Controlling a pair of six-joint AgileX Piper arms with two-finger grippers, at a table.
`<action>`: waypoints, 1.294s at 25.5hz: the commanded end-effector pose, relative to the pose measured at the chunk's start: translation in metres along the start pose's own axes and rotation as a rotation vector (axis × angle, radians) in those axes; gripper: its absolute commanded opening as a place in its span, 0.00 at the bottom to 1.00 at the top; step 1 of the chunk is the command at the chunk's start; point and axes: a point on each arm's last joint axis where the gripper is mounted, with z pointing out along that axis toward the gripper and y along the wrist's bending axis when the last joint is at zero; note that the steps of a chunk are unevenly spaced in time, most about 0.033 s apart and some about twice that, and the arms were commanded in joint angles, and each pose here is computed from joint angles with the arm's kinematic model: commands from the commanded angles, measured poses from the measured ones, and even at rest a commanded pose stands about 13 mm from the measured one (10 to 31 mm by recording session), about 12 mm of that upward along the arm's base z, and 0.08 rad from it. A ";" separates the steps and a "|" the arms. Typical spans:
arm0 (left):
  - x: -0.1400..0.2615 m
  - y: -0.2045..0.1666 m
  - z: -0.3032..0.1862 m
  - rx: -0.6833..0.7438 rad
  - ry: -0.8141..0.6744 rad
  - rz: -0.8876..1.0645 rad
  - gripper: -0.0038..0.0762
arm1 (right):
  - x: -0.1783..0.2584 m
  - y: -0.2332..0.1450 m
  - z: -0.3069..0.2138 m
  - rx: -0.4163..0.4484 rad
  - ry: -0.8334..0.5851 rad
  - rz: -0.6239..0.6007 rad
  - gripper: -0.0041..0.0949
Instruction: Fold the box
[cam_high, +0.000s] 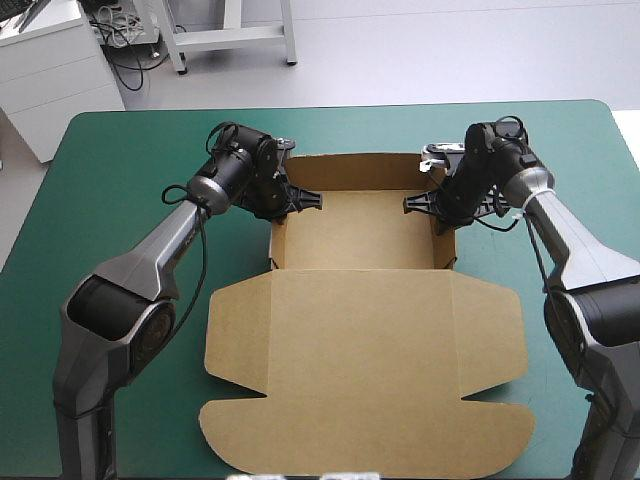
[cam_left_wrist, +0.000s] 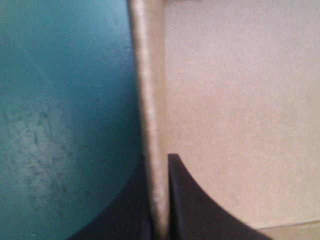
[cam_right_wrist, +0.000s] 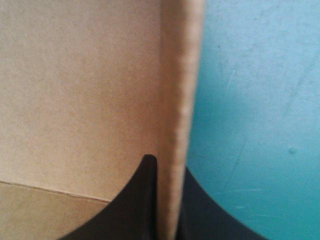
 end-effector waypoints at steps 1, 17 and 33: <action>0.002 0.003 -0.028 -0.027 -0.026 0.091 0.08 | 0.003 0.009 -0.029 -0.086 -0.043 -0.048 0.14; -0.003 0.008 -0.031 -0.043 -0.055 0.110 0.58 | -0.013 0.010 -0.048 -0.062 -0.149 -0.009 0.82; 0.035 0.029 -0.251 0.075 -0.594 0.189 0.02 | 0.032 0.010 -0.169 -0.088 -0.415 0.015 0.82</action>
